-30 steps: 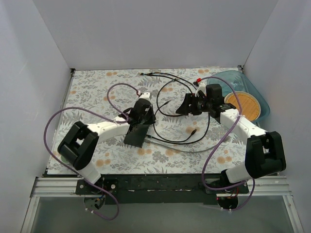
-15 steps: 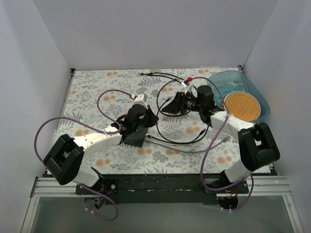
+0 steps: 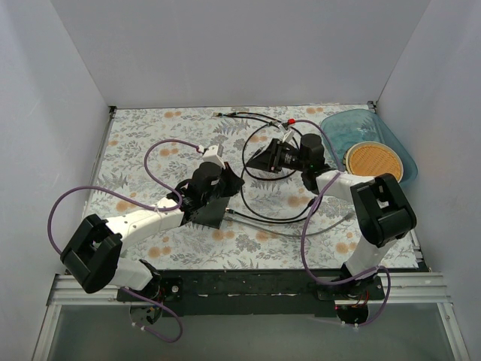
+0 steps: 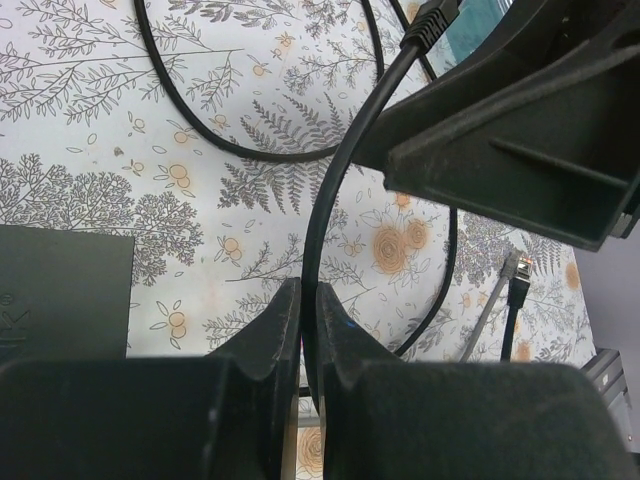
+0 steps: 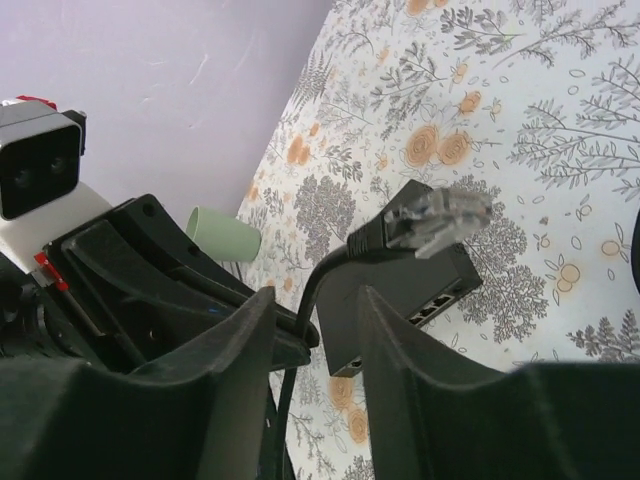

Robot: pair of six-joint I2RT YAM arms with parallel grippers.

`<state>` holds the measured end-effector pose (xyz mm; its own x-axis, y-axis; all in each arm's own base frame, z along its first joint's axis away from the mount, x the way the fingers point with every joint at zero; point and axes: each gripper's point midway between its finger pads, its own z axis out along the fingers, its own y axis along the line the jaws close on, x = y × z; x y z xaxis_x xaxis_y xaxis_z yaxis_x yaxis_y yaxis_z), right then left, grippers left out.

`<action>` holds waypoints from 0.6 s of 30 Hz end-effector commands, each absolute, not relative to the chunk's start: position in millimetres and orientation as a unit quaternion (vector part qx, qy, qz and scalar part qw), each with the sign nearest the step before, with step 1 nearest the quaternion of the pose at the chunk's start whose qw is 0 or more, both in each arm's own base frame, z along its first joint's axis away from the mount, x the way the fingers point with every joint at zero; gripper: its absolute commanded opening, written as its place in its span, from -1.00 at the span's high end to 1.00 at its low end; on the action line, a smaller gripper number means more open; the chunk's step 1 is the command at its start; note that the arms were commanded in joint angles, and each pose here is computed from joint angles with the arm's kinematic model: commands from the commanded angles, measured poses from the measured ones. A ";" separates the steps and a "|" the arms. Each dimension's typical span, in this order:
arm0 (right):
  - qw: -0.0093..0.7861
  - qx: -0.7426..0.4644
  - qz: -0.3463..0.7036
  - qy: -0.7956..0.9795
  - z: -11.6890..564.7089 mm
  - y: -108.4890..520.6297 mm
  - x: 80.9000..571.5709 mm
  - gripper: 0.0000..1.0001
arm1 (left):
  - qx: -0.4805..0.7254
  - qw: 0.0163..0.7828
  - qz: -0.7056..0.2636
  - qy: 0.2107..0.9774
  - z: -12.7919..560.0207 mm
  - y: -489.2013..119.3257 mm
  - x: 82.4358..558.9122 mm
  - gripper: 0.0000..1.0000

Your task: Insert the plug into the switch port

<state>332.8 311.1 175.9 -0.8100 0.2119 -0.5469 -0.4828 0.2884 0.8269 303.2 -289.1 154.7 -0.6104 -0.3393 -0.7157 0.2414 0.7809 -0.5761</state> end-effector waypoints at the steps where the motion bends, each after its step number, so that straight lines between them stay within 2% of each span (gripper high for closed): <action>1: 0.326 -0.098 0.629 0.700 211.5 320.9 344.6 0.23 | -0.030 0.447 -0.348 0.824 166.4 -290.4 297.4 1.00; 6: 0.318 -0.074 0.655 0.681 211.8 324.0 348.5 0.31 | -0.025 0.444 -0.353 0.823 165.8 -291.5 294.5 1.00; 9: 0.320 -0.067 0.668 0.669 213.2 324.8 350.0 0.69 | -0.024 0.441 -0.353 0.825 163.0 -291.1 291.8 1.00; 10: 0.320 -0.068 0.671 0.666 214.5 325.2 350.4 0.93 | -0.023 0.440 -0.354 0.825 162.3 -291.3 291.2 1.00; 16: 0.330 -0.087 0.664 0.665 217.8 326.9 352.6 0.97 | -0.022 0.438 -0.352 0.827 156.8 -289.4 289.3 1.00; 18: 0.340 -0.103 0.654 0.668 223.8 326.8 353.0 0.97 | -0.022 0.439 -0.347 0.828 156.2 -287.6 289.5 0.61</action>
<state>346.8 324.9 180.7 -0.8373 0.2946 -0.4606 -0.4363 0.1476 0.8876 296.2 -288.6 147.5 -0.6183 -0.3401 -0.7085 0.2490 0.7703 -0.5871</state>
